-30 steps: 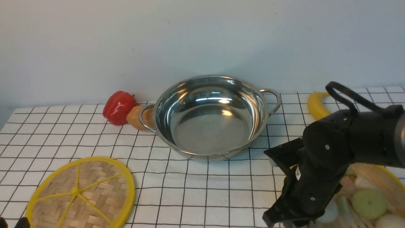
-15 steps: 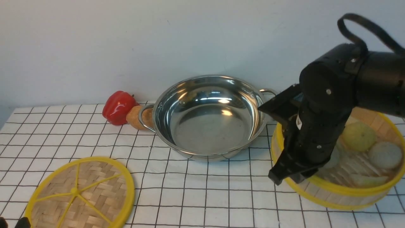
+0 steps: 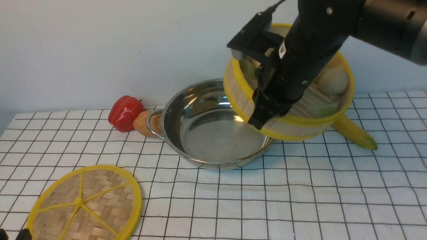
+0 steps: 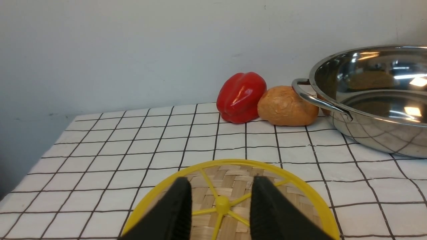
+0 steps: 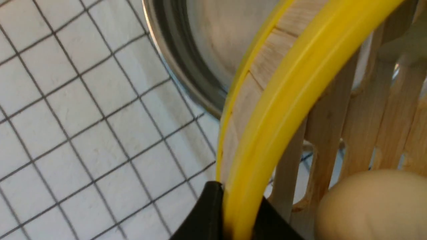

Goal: Place the steamer in the pot on the white tablecloth, and put the lid on the steamer.
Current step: 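Place the bamboo steamer basket of food into the steel pot with the right gripper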

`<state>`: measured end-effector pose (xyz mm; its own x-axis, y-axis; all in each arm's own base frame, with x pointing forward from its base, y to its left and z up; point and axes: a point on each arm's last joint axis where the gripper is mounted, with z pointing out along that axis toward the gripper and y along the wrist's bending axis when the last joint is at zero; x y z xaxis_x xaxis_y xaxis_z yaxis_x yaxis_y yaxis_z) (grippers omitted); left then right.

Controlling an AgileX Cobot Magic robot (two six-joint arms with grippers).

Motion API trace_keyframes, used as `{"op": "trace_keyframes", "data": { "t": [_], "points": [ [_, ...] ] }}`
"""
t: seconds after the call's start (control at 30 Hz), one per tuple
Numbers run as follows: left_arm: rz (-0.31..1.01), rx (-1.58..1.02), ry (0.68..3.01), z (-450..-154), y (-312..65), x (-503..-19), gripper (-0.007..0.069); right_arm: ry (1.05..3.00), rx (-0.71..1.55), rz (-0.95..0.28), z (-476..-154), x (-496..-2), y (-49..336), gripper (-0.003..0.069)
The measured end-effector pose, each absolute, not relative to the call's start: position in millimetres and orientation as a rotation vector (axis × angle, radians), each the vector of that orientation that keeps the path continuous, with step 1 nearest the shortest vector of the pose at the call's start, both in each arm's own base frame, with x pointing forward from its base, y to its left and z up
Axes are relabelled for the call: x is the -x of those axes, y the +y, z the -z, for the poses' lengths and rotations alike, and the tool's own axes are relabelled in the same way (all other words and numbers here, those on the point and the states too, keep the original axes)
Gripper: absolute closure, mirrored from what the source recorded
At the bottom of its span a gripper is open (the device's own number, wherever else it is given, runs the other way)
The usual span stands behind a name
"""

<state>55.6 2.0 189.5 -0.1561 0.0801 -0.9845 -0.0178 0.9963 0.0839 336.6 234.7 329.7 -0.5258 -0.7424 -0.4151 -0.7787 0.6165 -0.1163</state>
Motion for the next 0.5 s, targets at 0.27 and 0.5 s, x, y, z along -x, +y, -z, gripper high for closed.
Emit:
{"op": "trace_keyframes", "data": {
  "t": [0.27, 0.5],
  "points": [
    [-0.086, -0.047, 1.726, -189.5, 2.0, -55.6, 0.0382, 2.237, 1.429, -0.158, -319.5, -367.3, 264.9, 0.0594],
    [-0.086, -0.047, 1.726, -189.5, 2.0, -55.6, 0.0382, 2.205, 1.586, -0.145, -283.2, -376.7, 288.9, 0.0594]
  ]
}}
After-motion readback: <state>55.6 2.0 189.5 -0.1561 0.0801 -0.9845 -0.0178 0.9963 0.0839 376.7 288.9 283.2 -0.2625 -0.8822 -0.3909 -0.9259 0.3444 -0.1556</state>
